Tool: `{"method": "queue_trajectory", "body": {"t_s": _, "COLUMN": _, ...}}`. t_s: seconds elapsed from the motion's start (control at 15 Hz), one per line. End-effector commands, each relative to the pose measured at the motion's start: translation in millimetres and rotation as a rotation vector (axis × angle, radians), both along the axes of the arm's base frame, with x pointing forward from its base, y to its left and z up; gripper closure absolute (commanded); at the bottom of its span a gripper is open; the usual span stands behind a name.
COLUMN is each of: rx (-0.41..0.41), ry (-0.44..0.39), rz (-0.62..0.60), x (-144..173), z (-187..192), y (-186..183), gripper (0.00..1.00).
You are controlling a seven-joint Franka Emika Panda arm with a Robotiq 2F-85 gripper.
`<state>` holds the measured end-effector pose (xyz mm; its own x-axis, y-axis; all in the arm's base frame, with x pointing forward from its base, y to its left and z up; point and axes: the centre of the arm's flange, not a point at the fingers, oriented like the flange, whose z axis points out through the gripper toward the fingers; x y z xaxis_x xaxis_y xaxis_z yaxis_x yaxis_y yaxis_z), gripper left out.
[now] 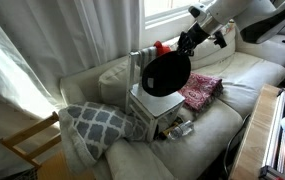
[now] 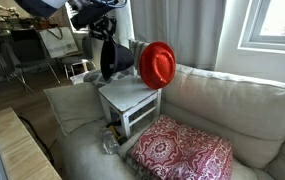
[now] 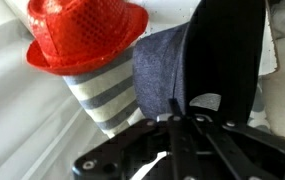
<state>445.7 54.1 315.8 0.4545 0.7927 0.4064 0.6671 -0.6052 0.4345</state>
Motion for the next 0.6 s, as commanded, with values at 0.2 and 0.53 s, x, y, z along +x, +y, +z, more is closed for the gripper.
{"method": "queue_trajectory", "body": {"t_s": 0.2, "rx": -0.128, "ry": -0.159, "rz": 0.267, "x": -23, "z": -47, "y": 20, "gripper": 0.99}}
{"method": "queue_trajectory", "body": {"t_s": 0.53, "rx": -0.153, "ry": -0.138, "rz": 0.278, "x": 9, "z": 40, "y": 8, "gripper": 0.96}}
